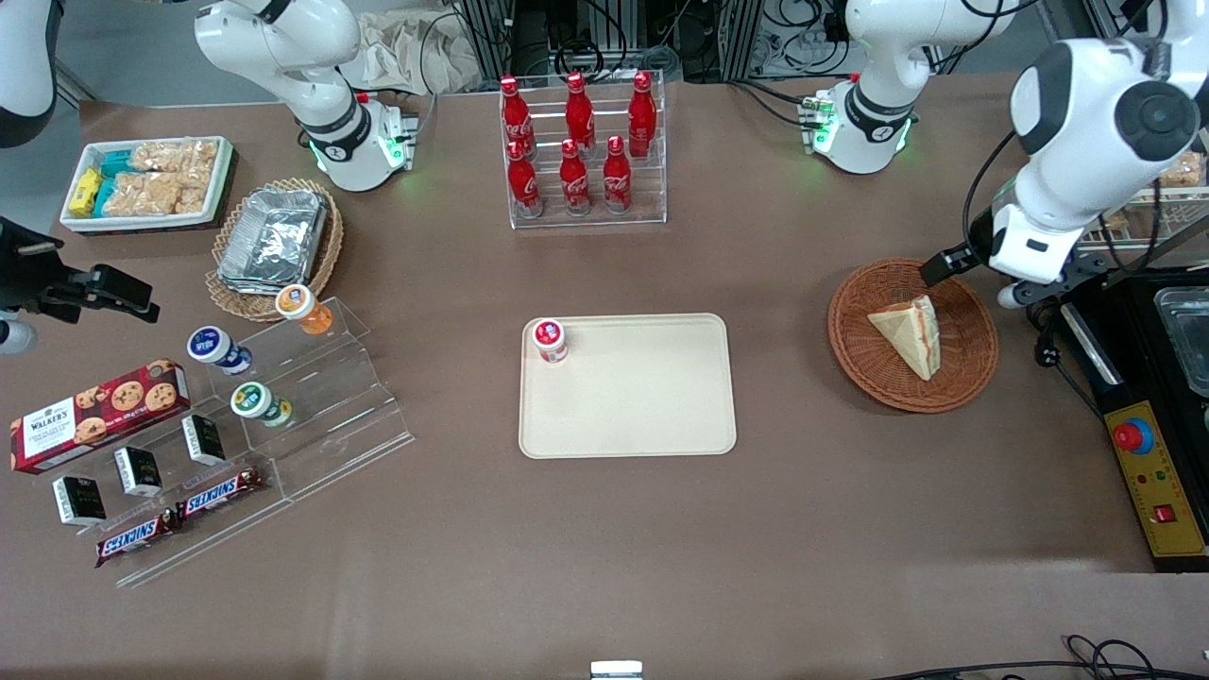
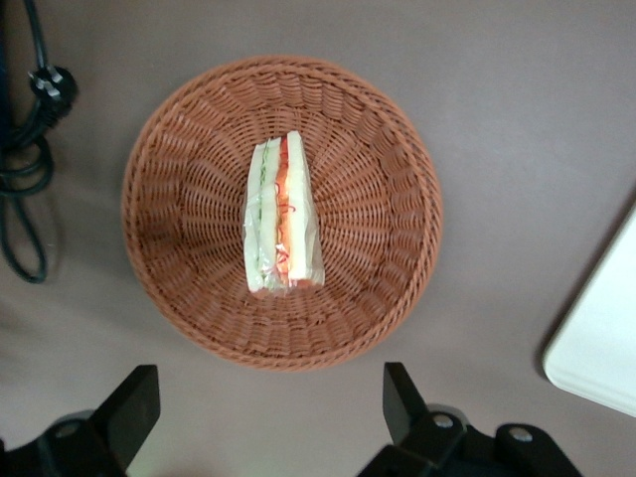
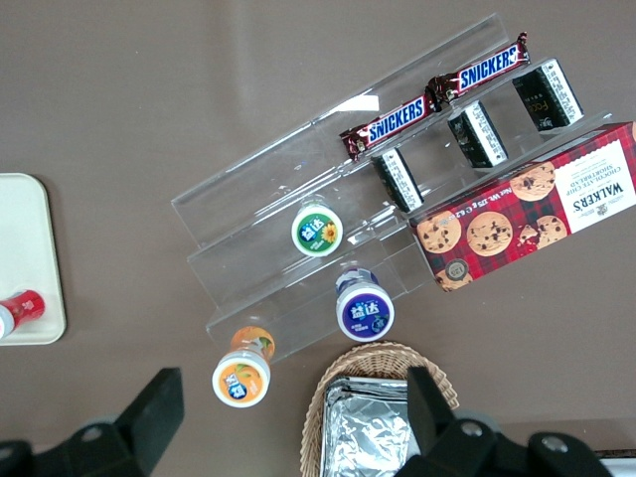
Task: Place sandwich from basket to tray
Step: 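Lower the open left gripper and close it on the wrapped sandwich, then lift the sandwich out of the basket with the left gripper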
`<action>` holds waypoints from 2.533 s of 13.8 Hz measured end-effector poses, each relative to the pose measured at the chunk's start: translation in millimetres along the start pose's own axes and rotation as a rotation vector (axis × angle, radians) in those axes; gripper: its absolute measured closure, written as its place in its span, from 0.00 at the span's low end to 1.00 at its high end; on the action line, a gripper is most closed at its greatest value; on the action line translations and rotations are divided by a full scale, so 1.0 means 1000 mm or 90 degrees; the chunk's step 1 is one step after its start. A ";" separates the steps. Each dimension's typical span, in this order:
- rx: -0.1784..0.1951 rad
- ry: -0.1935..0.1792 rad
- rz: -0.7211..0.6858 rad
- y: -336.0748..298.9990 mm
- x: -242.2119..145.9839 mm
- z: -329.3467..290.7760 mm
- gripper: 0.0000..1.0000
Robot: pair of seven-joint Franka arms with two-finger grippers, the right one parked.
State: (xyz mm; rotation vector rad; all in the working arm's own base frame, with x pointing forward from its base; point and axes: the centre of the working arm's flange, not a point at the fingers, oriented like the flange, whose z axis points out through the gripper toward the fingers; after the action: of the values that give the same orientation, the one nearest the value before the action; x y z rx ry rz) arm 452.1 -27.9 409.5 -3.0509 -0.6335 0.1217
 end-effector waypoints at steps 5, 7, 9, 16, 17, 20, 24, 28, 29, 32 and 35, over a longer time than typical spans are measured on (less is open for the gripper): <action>0.002 -0.007 -0.070 -0.005 -0.008 0.095 0.00; 0.005 -0.015 -0.086 -0.006 -0.003 0.115 0.00; 0.005 -0.018 -0.101 -0.013 0.005 0.134 0.00; 0.009 -0.024 -0.132 -0.017 0.018 0.191 0.01; 0.008 -0.022 -0.144 -0.017 0.019 0.190 0.04; 0.006 -0.019 -0.154 -0.015 0.021 0.188 0.38; 0.002 -0.012 -0.153 -0.013 0.024 0.180 0.60; 0.008 -0.023 -0.151 -0.008 0.033 0.142 0.67; 0.010 -0.027 -0.146 -0.006 0.035 0.127 0.67; 0.012 -0.033 -0.109 -0.003 0.042 0.075 0.67; 0.011 -0.033 -0.072 0.003 0.051 0.023 0.67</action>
State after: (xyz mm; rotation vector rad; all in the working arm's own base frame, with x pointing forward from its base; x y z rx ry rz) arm 497.9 -10.3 382.7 -2.9960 -0.8009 0.2042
